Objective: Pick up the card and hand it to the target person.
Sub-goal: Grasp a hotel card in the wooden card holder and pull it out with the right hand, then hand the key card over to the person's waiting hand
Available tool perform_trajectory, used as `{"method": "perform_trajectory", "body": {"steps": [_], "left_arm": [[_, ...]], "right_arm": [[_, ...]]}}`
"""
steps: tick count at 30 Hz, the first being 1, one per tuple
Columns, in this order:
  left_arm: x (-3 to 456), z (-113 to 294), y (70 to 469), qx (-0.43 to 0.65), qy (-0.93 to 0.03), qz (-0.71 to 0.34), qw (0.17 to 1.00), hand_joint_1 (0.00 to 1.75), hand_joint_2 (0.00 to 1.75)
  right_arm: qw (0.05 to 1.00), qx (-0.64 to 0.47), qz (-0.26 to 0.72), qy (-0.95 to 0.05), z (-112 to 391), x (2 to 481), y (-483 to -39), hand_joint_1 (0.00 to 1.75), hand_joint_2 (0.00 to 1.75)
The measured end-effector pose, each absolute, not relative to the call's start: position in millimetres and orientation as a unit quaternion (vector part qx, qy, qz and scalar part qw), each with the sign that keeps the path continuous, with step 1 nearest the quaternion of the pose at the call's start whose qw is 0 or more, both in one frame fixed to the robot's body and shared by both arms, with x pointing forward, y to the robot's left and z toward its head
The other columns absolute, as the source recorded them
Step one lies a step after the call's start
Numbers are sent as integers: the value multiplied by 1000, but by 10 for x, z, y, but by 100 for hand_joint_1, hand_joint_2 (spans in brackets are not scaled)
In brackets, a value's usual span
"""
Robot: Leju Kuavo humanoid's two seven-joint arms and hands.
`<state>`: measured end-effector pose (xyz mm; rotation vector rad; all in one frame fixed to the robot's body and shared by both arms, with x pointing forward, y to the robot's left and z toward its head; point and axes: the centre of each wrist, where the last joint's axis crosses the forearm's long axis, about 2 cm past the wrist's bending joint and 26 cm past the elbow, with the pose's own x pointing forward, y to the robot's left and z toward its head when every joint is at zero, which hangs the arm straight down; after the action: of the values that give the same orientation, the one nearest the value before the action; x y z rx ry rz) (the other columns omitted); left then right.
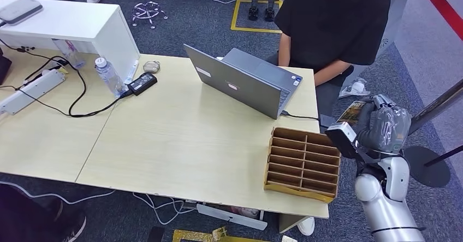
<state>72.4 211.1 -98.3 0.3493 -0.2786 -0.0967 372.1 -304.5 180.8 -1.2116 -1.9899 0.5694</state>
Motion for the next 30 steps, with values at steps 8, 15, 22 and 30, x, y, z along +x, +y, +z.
{"method": "perform_trajectory", "body": {"steps": [8, 15, 22, 30], "left_arm": [[738, -985, 2133, 171, -142, -59, 973, 0, 0], [738, -989, 2155, 171, -142, -67, 973, 0, 0], [741, -992, 2172, 171, -144, -76, 972, 0, 0], [738, -994, 2187, 173, -140, -79, 972, 0, 0]], "right_arm": [[354, -498, 218, -761, 1935, 3978, -3119, 149, 175], [387, -505, 223, -739, 1840, 4115, -3170, 145, 175], [423, -513, 250, -703, 1653, 4147, -3133, 148, 175], [441, -513, 264, -688, 1529, 4127, -3116, 143, 175]]}}
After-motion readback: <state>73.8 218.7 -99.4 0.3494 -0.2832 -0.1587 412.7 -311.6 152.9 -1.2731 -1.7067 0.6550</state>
